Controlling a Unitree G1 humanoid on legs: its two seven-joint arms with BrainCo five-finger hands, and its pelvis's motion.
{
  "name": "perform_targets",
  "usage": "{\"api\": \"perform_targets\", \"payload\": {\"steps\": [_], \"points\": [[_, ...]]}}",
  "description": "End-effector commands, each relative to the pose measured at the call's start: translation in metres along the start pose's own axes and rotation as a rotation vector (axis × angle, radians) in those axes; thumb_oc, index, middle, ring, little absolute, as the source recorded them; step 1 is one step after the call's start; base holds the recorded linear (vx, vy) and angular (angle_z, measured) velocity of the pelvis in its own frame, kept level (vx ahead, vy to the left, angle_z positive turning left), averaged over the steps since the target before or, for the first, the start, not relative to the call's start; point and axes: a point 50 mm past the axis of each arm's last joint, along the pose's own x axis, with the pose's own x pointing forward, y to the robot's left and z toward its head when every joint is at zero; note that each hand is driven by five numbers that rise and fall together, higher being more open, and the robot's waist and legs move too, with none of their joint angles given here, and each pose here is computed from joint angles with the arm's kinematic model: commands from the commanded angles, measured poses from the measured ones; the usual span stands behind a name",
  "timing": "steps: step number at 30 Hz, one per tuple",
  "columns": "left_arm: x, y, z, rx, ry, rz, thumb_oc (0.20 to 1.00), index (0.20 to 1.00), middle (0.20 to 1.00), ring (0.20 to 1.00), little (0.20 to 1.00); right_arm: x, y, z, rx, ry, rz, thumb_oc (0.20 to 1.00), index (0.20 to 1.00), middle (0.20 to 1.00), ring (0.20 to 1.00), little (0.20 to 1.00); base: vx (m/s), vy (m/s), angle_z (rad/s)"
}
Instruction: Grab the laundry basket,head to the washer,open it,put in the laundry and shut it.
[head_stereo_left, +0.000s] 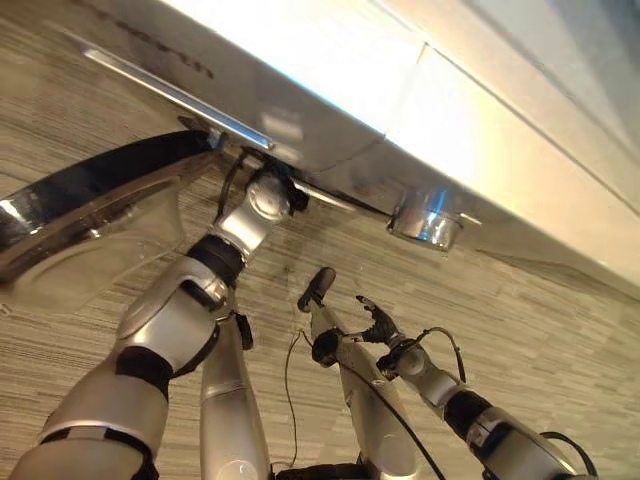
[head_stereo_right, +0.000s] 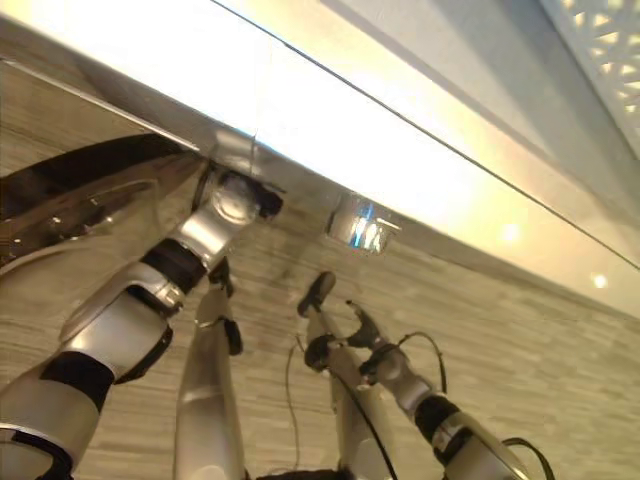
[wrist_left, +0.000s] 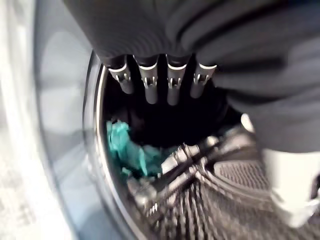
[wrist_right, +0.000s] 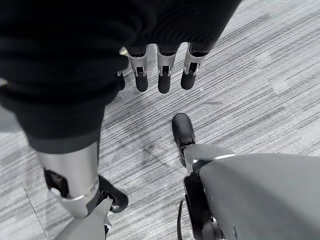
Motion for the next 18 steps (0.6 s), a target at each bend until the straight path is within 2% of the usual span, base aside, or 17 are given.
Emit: {"api": "perform_targets", "payload": {"steps": [1, 7, 14, 18], "points": [[-0.005, -0.028, 0.004, 0.016, -0.033, -0.087, 1.0, 1.0, 1.0, 1.0, 1.0, -0.01, 0.0, -0.03, -0.01, 0.118, 0.009, 1.0, 1.0, 1.0, 1.0, 1.0, -0.07, -0.003, -0.06], [-0.03, -0.057, -0.028, -0.1, 0.05, -0.142, 1.0, 1.0, 1.0, 1.0, 1.0, -0.017, 0.008, -0.048, -0.058, 0.186, 0.041, 1.0, 1.0, 1.0, 1.0, 1.0, -0.05, -0.006, -0.1], [-0.061, -0.072, -0.059, -0.195, 0.122, -0.189, 1.0, 1.0, 1.0, 1.0, 1.0, -0.031, 0.01, -0.074, -0.063, 0.283, 0.046, 1.0, 1.0, 1.0, 1.0, 1.0, -0.01, -0.01, -0.06], [-0.102, -0.083, -0.103, -0.226, 0.267, -0.233, 1.0, 1.0, 1.0, 1.0, 1.0, -0.04, 0.017, -0.089, -0.031, 0.343, 0.064, 1.0, 1.0, 1.0, 1.0, 1.0, 0.04, 0.005, -0.1]]}}
